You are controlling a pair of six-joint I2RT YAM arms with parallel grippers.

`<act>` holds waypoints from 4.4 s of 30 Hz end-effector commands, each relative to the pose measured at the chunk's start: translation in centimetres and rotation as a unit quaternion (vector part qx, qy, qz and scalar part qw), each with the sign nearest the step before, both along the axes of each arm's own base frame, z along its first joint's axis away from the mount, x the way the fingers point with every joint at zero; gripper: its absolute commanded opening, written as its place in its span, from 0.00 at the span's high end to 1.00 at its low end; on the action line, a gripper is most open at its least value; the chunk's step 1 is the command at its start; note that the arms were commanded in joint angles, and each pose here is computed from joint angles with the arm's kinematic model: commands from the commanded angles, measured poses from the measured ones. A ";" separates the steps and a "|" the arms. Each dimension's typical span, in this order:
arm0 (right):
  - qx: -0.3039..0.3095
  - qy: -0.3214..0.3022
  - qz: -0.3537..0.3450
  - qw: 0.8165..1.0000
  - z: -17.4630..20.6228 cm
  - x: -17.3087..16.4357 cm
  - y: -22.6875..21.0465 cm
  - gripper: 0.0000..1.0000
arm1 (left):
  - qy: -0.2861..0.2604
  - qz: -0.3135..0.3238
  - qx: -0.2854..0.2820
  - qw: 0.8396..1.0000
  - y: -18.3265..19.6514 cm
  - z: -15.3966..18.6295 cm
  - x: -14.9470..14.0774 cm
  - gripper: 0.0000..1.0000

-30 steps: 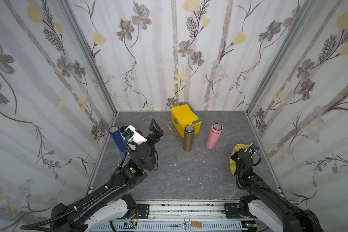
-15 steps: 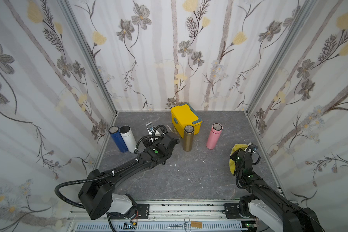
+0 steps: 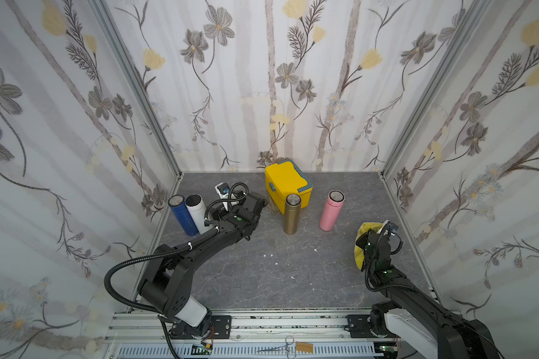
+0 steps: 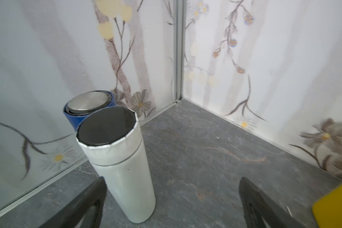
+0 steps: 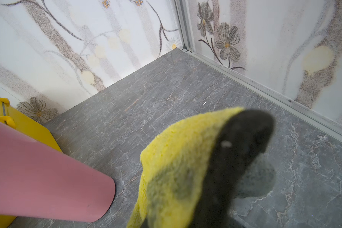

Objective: Wipe the surface of the thermos
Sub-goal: Pick up the thermos from the center of the board.

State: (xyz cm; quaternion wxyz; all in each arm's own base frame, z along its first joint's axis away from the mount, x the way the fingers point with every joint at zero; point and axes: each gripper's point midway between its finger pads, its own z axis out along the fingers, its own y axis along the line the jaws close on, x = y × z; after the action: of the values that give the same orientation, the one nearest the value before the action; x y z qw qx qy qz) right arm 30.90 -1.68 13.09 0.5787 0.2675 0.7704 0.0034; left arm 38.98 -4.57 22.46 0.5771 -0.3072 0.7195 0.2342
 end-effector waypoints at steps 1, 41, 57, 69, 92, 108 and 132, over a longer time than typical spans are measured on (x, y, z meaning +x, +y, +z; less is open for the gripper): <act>0.001 -0.024 0.003 1.000 1.3 0.6 0.2 1.00 | 0.013 0.050 0.015 0.999 2.2 -0.2 0.0 0.00; 0.001 -0.024 0.014 1.000 1.3 0.7 0.5 1.00 | 0.036 0.143 0.015 0.989 8.3 -1.8 0.9 0.01; 0.001 -0.024 0.014 1.000 1.3 0.7 0.5 1.00 | 0.050 0.163 0.030 0.985 8.9 -2.9 1.7 0.15; 0.001 -0.024 0.018 1.000 1.3 0.8 0.7 1.00 | 0.063 0.135 0.019 0.989 8.2 -2.8 2.6 0.59; 0.001 -0.025 0.022 0.999 1.3 0.8 0.8 1.00 | 0.033 -0.038 0.011 0.999 0.5 -3.6 0.3 0.34; 0.001 -0.024 0.022 0.999 1.2 0.8 0.8 1.00 | 0.002 -0.017 0.048 0.999 2.2 -1.8 1.1 0.05; 0.036 -0.029 0.105 0.993 4.0 0.7 3.8 1.00 | -0.081 -0.212 -0.101 0.969 -2.8 4.8 0.6 1.00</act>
State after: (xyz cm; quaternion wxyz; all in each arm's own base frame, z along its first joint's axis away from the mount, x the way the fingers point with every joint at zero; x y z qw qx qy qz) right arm 31.50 0.09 15.04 0.5862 0.2336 0.7745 0.0446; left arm 39.84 -4.79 25.30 0.6237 -0.2435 0.7343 0.1123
